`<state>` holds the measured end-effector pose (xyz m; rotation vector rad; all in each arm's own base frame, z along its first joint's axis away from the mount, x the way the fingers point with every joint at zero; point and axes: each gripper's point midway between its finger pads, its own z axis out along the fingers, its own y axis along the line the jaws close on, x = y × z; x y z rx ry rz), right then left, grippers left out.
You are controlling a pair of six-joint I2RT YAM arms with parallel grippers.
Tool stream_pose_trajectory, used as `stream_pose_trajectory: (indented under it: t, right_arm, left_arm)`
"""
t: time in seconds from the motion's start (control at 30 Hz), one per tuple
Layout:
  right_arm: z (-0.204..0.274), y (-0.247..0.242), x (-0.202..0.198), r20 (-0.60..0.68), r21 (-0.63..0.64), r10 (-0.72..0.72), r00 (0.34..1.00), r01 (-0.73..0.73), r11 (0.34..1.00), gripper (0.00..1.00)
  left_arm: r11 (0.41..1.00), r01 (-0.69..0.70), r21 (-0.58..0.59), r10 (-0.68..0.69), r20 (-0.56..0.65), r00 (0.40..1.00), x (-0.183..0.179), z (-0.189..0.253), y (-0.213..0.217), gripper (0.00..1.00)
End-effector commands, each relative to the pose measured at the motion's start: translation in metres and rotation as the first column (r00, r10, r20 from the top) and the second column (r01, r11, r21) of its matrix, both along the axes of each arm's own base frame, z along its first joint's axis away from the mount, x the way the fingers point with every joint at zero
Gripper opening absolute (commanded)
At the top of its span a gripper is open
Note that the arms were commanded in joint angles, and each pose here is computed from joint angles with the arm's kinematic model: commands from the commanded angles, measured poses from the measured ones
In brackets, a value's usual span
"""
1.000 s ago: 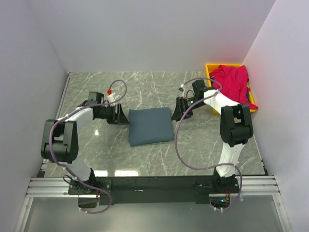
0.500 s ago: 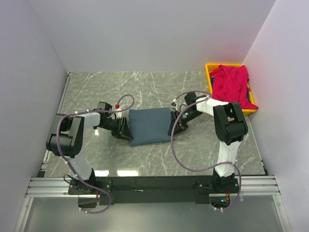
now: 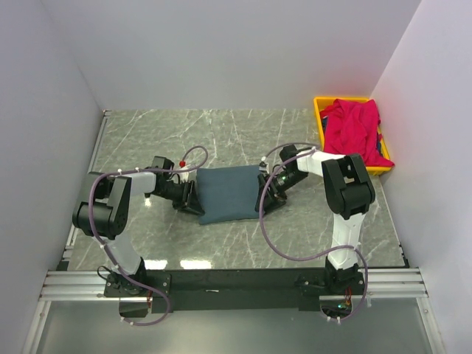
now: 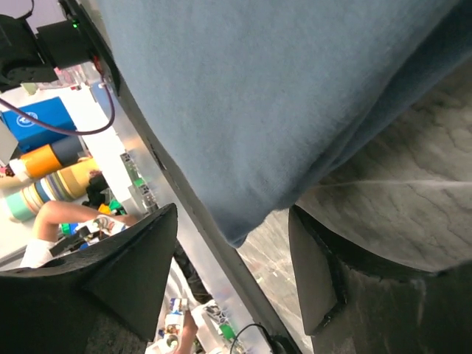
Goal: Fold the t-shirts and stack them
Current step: Fold the tshirt
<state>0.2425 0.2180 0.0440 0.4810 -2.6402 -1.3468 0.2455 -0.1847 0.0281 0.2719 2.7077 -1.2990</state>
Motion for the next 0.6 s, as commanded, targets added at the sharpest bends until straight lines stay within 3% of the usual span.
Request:
stream_pose_trajectory:
  t: [0.0,0.17,0.3,0.33,0.43,0.57]
  right_arm:
    - [0.003,-0.005,-0.007,0.020,-0.014,0.014,1.000,-0.014,1.000,0.69]
    - [0.001,0.000,-0.014,0.030,0.011,0.014,0.999,-0.014,1.000,0.67]
    - [-0.001,0.009,-0.020,-0.003,0.046,0.036,0.999,-0.036,0.998,0.57]
    - [-0.002,0.009,-0.020,-0.007,0.045,0.032,0.999,-0.032,0.998,0.54]
    - [-0.004,0.011,-0.017,0.004,0.048,0.026,1.000,-0.026,0.999,0.42]
    - [-0.005,0.011,-0.017,-0.003,0.049,0.026,1.000,-0.026,0.998,0.18]
  left_arm:
    - [1.000,0.007,-0.029,-0.007,0.011,1.000,-0.001,0.005,-0.004,0.35]
    - [1.000,0.001,-0.028,-0.001,0.005,1.000,-0.003,0.004,-0.004,0.35]
    - [1.000,0.000,-0.025,0.000,-0.022,1.000,-0.005,0.001,-0.004,0.53]
    - [1.000,0.001,-0.020,-0.001,-0.030,1.000,-0.006,0.001,-0.003,0.54]
    - [1.000,0.004,-0.026,-0.004,-0.033,0.999,-0.008,0.004,-0.004,0.52]
    - [1.000,0.009,-0.013,-0.010,-0.053,0.999,-0.012,0.003,-0.004,0.44]
